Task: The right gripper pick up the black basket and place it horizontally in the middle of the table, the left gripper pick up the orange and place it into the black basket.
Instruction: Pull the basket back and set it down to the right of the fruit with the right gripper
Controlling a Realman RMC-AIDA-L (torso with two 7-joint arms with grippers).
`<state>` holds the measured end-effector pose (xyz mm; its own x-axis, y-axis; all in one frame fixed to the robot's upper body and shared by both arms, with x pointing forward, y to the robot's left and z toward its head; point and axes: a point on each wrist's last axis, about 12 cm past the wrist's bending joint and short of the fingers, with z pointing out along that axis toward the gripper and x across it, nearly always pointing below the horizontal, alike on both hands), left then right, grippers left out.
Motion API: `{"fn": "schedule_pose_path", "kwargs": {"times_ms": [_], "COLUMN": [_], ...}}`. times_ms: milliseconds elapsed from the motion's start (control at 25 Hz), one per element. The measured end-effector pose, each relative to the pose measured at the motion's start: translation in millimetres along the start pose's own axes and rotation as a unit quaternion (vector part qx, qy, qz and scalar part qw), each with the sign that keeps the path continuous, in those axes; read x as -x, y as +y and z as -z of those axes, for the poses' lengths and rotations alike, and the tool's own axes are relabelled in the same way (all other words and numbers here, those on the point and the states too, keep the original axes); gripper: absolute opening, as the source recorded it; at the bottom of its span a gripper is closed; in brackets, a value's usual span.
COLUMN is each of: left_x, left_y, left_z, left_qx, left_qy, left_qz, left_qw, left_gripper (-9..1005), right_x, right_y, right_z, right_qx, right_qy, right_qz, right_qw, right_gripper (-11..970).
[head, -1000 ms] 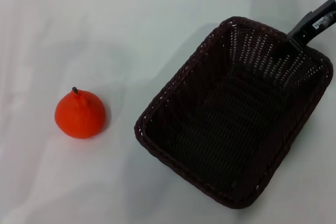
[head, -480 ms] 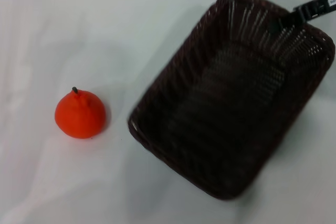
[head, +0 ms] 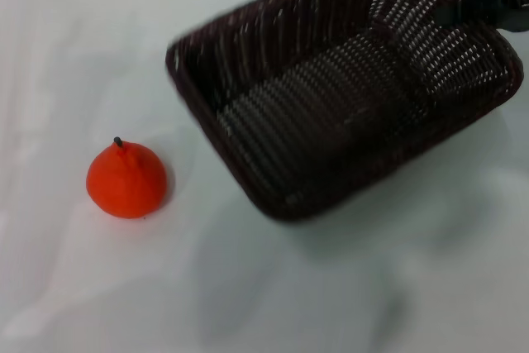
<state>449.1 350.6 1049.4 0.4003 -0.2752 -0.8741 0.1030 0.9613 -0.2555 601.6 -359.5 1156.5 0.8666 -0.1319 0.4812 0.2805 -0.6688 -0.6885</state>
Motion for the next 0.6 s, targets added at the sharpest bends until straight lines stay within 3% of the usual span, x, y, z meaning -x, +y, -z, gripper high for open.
{"fn": "schedule_pose_path", "kwargs": {"times_ms": [280,600], "left_x": [-2.0,-2.3], "left_y": [-1.4,-1.4], "left_z": [-4.7,-6.4], "left_qx": [-0.006,-0.008], "left_qy": [0.005,0.006], "left_qz": [-0.001,-0.002], "left_qw": [1.000,1.000], "left_gripper": [709,711], "right_x": [23.4,35.8], "right_y": [19.4,12.4], "right_z": [-23.1,-49.3], "right_qx": [0.029,0.010], "right_qy": [0.034,0.032], "right_qz": [-0.091,-0.124], "right_qw": [0.995,0.992], "right_gripper": [187,186]}}
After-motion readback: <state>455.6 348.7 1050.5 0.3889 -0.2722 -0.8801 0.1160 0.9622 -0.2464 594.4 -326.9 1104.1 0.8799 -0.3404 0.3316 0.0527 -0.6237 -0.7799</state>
